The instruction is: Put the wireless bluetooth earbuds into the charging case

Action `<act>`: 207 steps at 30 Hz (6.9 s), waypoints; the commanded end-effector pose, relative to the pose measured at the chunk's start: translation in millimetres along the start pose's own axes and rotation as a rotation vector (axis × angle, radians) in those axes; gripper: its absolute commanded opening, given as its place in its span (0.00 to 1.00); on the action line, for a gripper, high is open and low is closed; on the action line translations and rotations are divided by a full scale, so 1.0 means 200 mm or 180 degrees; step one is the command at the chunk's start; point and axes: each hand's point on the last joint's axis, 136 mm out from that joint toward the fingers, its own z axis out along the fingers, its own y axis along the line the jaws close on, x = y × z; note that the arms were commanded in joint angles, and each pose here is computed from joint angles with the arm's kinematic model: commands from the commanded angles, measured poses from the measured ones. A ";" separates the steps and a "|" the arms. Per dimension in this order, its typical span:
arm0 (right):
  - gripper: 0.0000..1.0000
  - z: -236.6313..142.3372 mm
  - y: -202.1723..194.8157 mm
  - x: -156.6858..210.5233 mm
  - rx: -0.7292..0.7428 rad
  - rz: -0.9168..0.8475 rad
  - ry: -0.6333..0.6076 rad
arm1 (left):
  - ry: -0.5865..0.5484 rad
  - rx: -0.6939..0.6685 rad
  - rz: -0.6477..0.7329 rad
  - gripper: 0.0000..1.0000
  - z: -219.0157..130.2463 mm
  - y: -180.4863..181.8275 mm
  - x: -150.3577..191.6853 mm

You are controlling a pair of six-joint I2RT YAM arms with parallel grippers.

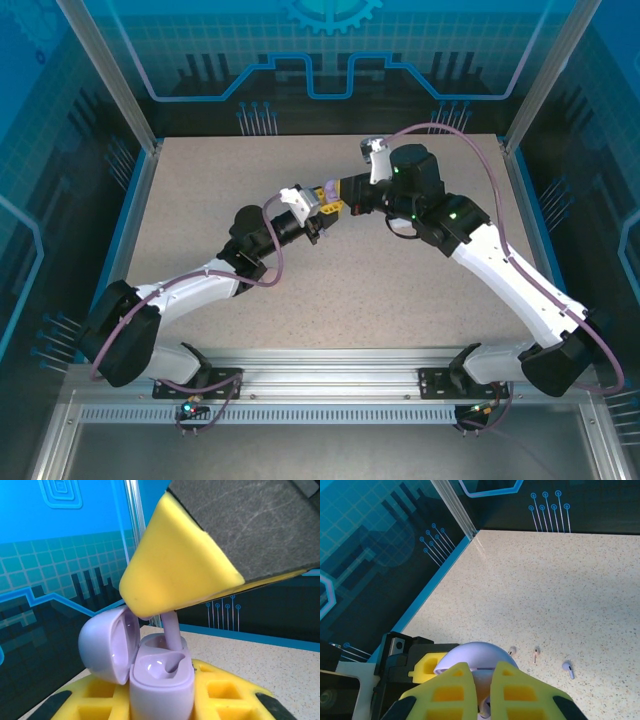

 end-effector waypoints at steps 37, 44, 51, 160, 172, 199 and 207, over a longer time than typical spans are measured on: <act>0.74 -0.06 -0.55 0.16 0.0910 0.1002 0.0336 | -0.0384 -0.0689 0.0070 0.00 -0.06 0.22 -0.17; 0.69 0.34 -0.75 0.50 0.1235 0.1055 0.1106 | -0.0493 -0.0865 0.0074 0.00 -0.11 0.29 -0.26; 0.63 0.75 -0.82 0.79 0.1254 0.1064 0.1777 | -0.0535 -0.0940 0.0059 0.00 -0.14 0.31 -0.31; 0.44 1.02 -0.43 1.24 0.0514 0.0813 0.3033 | -0.0719 -0.0987 -0.0301 0.00 -0.13 0.36 -0.37; 0.50 0.81 -0.43 1.01 0.0873 0.0852 0.2569 | -0.0753 -0.0991 -0.0288 0.00 -0.14 0.36 -0.39; 0.60 0.90 -0.42 1.31 0.1646 0.2508 0.2448 | -0.0786 -0.1026 -0.0280 0.00 -0.13 0.37 -0.41; 0.59 0.96 -0.50 1.29 0.1738 0.2549 0.2365 | -0.0799 -0.1030 -0.0259 0.00 -0.13 0.38 -0.42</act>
